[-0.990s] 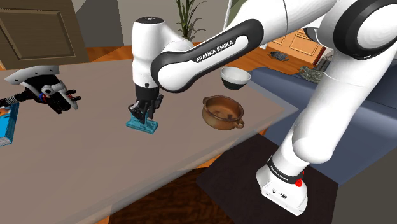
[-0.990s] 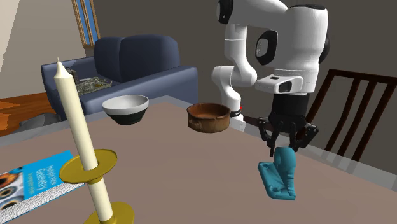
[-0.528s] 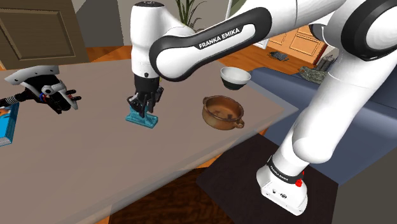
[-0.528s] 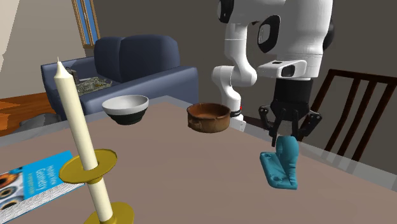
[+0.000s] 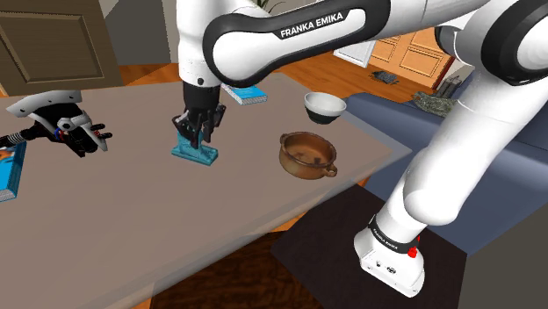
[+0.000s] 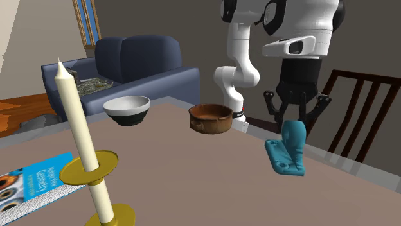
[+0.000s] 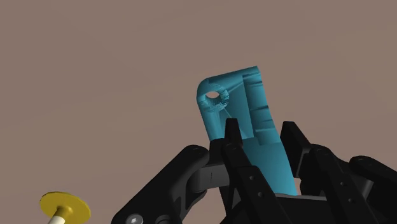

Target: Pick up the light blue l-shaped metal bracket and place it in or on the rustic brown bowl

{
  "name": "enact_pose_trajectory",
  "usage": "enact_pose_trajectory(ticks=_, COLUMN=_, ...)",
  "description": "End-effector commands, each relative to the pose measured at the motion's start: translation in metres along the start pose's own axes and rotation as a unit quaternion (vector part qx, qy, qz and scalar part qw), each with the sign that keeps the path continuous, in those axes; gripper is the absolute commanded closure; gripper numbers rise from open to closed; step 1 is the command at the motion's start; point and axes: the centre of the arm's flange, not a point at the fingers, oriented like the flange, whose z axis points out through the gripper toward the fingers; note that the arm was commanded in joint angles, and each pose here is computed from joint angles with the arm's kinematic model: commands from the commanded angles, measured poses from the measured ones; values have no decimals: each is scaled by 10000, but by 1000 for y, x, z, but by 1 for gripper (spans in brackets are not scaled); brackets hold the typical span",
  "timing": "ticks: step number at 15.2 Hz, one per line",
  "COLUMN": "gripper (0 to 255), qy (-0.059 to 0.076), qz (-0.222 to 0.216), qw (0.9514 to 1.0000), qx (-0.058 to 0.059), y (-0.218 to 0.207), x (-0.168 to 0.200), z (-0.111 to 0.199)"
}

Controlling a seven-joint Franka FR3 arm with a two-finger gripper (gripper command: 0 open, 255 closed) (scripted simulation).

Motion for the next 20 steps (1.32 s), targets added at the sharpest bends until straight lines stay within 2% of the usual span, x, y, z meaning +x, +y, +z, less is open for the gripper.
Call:
enact_pose_trajectory(ticks=1, gripper=255, qy=0, qz=-1, qw=10000, qx=0, y=0, x=2, z=-9)
enact_pose_trajectory(ticks=13, gripper=255, qy=0, qz=-1, qw=10000, qx=0, y=-2, x=8, z=-69)
enact_pose_trajectory(ticks=20, gripper=255, qy=0, qz=0, qw=10000, qx=0, y=69, x=-50, z=-82)
